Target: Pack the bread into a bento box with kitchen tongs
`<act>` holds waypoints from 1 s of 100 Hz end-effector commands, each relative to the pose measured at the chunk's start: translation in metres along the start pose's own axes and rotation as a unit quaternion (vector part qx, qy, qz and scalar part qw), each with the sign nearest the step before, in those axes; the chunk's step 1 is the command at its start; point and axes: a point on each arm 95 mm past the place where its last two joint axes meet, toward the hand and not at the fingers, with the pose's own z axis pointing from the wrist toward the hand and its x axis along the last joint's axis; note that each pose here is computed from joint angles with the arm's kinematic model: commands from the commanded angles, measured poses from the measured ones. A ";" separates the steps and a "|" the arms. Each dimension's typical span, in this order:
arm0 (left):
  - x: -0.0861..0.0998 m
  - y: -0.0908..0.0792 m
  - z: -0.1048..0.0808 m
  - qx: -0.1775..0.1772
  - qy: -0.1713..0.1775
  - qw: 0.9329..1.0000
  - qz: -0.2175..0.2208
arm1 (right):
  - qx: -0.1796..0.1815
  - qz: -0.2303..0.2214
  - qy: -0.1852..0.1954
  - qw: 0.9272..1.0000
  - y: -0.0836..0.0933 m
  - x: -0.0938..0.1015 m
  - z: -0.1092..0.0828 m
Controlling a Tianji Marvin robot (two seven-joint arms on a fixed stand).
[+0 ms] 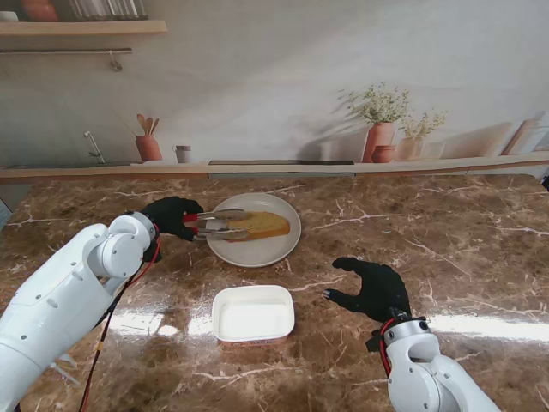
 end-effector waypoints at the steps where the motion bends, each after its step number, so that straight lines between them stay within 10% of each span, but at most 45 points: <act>1: 0.003 -0.002 0.006 0.001 -0.005 1.000 -0.003 | 0.014 0.004 -0.007 1.000 -0.007 -0.003 -0.005; 100: -0.009 0.007 0.029 -0.026 -0.035 0.998 -0.038 | 0.030 0.012 -0.014 0.999 -0.012 -0.010 -0.008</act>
